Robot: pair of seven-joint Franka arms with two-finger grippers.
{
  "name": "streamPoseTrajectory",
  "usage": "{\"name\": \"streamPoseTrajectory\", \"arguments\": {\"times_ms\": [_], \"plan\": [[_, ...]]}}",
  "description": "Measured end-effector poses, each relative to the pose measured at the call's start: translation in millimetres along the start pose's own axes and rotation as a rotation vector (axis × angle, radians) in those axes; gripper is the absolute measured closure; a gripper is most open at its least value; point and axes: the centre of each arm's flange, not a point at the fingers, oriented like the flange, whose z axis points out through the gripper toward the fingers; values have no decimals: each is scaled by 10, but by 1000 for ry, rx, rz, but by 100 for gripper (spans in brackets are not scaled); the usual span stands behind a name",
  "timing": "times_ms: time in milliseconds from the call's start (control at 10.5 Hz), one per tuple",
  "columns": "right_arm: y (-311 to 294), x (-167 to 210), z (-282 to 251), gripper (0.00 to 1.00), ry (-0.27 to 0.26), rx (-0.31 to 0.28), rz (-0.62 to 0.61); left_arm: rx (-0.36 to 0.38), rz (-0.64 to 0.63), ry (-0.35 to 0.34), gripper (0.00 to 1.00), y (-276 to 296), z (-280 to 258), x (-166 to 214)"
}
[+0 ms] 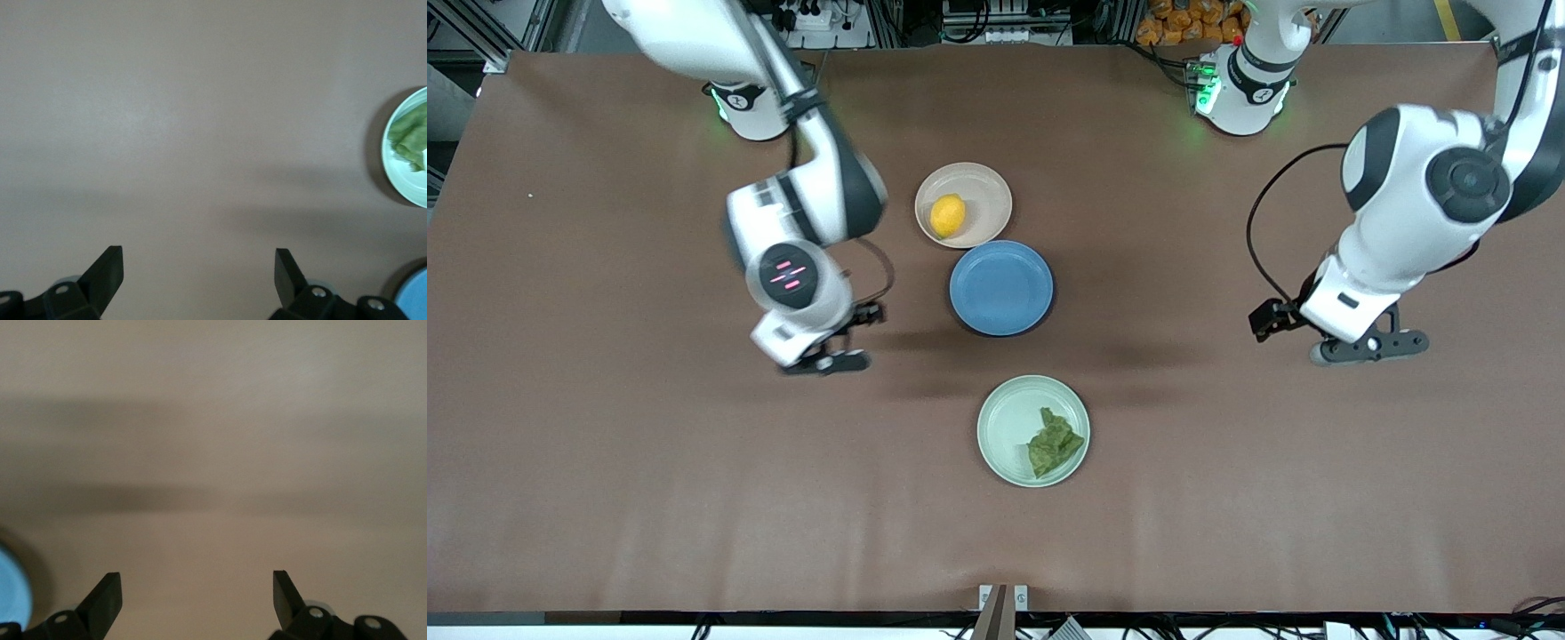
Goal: Place lemon and lettuce in plates
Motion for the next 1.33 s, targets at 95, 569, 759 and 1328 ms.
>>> {"name": "streamPoseTrajectory", "arguments": {"times_ms": [95,569,759,1328], "plan": [[379,156,-84,0,15,18,6,-2,1,16,0,6,-166,-39],[1997,503,-266,0,55,67,48,-7,75,37,0,7,-925,-15],[2221,473,-311,0,25,73,70,-5,120,36,0,-6,-1374,-2],[2680,-173,-1375,0,-31,105,106,15,195,-34,0,-216,-1791,-66]]}}
